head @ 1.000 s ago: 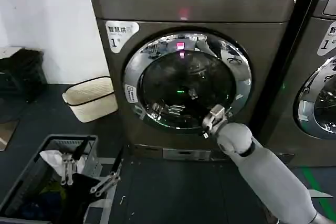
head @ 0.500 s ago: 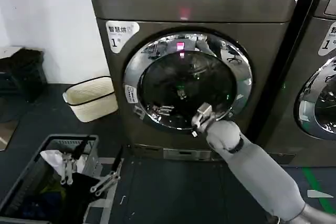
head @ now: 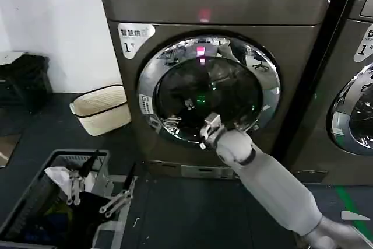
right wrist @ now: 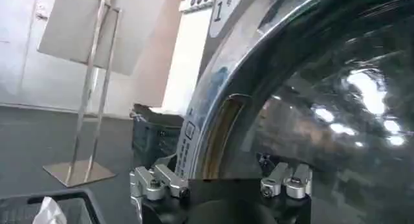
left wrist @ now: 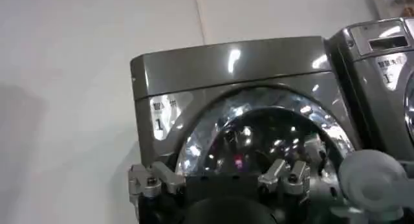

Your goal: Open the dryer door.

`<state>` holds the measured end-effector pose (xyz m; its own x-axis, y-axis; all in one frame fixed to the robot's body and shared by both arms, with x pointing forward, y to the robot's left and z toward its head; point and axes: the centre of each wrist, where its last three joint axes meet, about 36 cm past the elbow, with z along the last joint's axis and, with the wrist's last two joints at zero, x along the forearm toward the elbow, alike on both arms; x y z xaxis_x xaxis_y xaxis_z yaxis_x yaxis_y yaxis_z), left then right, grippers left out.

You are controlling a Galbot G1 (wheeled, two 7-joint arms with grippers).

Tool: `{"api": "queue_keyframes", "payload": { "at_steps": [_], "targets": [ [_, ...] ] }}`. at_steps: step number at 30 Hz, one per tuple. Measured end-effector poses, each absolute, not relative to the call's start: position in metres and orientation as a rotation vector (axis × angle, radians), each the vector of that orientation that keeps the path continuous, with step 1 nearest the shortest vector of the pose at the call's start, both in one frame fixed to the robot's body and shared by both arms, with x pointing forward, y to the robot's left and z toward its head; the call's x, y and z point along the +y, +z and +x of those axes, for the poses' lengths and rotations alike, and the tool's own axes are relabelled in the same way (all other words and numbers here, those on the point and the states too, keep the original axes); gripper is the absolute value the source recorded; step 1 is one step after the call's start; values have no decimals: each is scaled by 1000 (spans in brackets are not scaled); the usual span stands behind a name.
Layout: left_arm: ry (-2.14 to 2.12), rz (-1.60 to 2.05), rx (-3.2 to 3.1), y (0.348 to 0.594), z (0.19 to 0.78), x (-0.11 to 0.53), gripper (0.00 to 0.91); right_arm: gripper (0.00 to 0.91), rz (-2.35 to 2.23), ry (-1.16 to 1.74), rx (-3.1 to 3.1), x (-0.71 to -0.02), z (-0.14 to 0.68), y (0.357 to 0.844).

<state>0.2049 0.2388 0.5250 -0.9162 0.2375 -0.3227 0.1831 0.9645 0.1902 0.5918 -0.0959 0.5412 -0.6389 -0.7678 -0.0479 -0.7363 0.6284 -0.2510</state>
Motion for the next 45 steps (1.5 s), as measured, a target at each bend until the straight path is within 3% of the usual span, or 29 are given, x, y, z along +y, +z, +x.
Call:
{"api": "queue_keyframes", "payload": {
  "at_steps": [24, 45],
  "targets": [
    [220, 296, 2763, 525, 205, 239, 907, 907, -1366, -299, 2669, -52, 618, 536],
    [231, 278, 2753, 530, 210, 247, 907, 907, -1701, -200, 2481, -81, 607, 531]
  ]
}}
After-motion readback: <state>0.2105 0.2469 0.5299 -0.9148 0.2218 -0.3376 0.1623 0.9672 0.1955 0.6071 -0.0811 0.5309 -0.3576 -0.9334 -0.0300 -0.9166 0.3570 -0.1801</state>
